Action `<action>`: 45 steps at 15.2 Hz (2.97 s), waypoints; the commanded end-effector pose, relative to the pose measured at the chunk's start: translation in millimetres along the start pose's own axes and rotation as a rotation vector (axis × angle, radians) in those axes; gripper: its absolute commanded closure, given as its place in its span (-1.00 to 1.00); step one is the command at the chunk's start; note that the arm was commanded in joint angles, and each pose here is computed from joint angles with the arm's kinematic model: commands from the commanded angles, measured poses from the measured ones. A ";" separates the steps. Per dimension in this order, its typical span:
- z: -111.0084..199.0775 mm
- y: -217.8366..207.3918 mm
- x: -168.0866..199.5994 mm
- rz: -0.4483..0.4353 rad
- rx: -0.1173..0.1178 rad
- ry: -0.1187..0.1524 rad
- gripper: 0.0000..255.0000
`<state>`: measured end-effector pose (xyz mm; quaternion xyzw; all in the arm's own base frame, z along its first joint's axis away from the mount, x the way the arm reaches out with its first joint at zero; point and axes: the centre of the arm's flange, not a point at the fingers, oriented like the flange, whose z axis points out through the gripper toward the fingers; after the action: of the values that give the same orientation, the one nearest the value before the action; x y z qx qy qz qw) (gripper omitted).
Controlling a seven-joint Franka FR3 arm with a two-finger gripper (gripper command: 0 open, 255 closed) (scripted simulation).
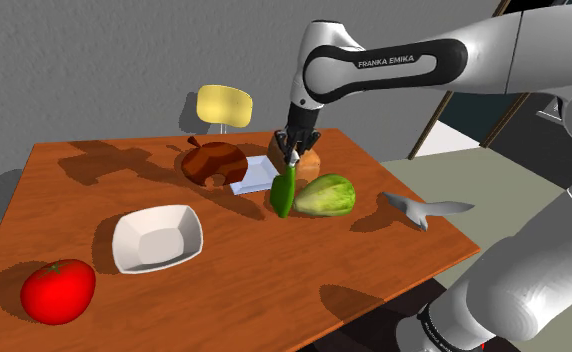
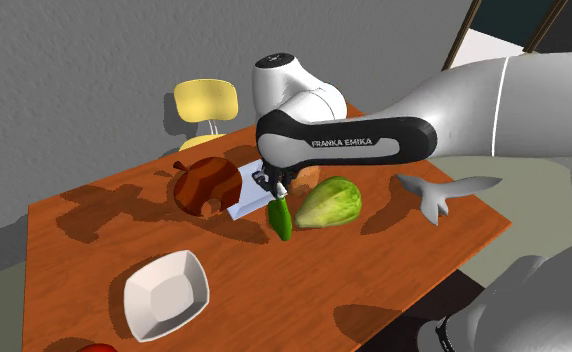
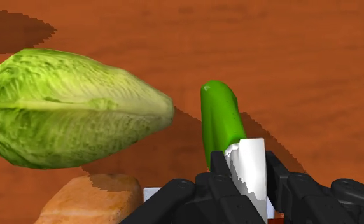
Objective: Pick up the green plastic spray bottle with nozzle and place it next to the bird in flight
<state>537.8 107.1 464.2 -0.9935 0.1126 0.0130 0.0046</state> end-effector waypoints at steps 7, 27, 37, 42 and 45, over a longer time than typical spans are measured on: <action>-43.3 -0.8 -1.7 0.000 0.000 0.000 1.00; -148.9 -1.5 -4.6 0.000 0.000 0.000 1.00; -201.6 -1.8 -6.0 0.000 0.000 0.000 1.00; -228.0 -2.0 -6.7 0.000 0.000 0.000 1.00; -243.8 -2.1 -7.1 0.000 0.000 0.000 1.00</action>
<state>538.0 109.0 702.9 -0.9935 0.1126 0.0129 0.0046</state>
